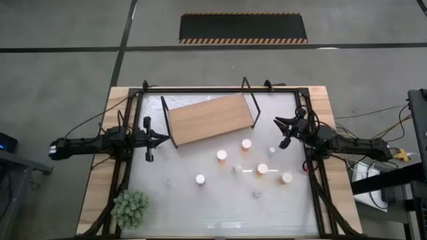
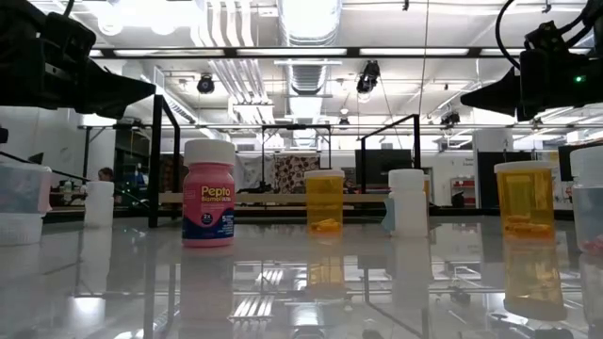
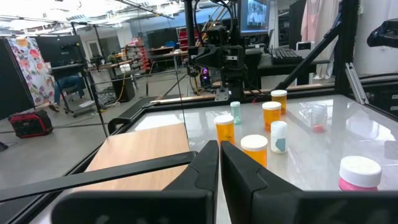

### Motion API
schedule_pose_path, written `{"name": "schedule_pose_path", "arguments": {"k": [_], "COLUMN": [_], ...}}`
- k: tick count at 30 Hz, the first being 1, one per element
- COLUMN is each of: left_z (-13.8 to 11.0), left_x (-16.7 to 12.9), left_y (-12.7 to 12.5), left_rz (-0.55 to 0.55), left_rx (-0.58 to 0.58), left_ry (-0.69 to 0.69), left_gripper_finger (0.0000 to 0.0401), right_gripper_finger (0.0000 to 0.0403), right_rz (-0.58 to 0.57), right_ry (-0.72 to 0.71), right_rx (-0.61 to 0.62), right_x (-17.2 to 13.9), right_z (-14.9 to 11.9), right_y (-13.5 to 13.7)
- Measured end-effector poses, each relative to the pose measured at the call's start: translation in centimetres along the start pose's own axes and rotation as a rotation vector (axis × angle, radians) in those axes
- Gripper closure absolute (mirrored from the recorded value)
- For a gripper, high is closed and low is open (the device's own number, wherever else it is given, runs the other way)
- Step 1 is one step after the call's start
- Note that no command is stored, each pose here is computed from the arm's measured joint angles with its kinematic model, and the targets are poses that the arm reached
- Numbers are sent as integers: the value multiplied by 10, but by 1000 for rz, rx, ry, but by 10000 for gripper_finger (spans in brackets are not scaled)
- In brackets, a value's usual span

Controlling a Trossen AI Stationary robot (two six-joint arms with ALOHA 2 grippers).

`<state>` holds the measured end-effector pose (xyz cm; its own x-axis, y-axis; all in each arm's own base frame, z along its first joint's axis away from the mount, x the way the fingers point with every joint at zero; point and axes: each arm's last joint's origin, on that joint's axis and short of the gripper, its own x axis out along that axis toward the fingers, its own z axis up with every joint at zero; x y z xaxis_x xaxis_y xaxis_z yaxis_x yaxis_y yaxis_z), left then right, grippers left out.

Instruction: Pick and place medicine bottles onto shelf by color

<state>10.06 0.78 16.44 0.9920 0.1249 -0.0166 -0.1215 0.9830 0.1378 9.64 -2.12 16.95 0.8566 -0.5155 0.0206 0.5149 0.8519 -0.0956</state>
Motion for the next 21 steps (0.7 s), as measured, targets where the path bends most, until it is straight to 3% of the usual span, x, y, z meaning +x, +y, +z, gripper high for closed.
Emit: {"name": "schedule_pose_path", "arguments": {"k": [7,9,13,16,21], "left_z": [2,7,20,27,36], "left_x": [0,0,-2,-4,-7], "left_y": [0,1,2,3,5], "left_rz": [3,0,-30,-47,-77], "left_rx": [-9,-116,-443,-522,-614], "left_ry": [-25,-72,-208,-280,-384], "left_gripper_finger": [401,401,401,401,401], "right_gripper_finger": [351,351,351,351,351], "right_rz": [0,0,0,0,70], "right_ry": [0,-1,0,-3,-3], "right_rx": [0,-1,-1,6,373], "right_x": [0,0,0,0,0], "right_z": [0,0,0,0,1], "right_y": [0,0,0,0,2]}}
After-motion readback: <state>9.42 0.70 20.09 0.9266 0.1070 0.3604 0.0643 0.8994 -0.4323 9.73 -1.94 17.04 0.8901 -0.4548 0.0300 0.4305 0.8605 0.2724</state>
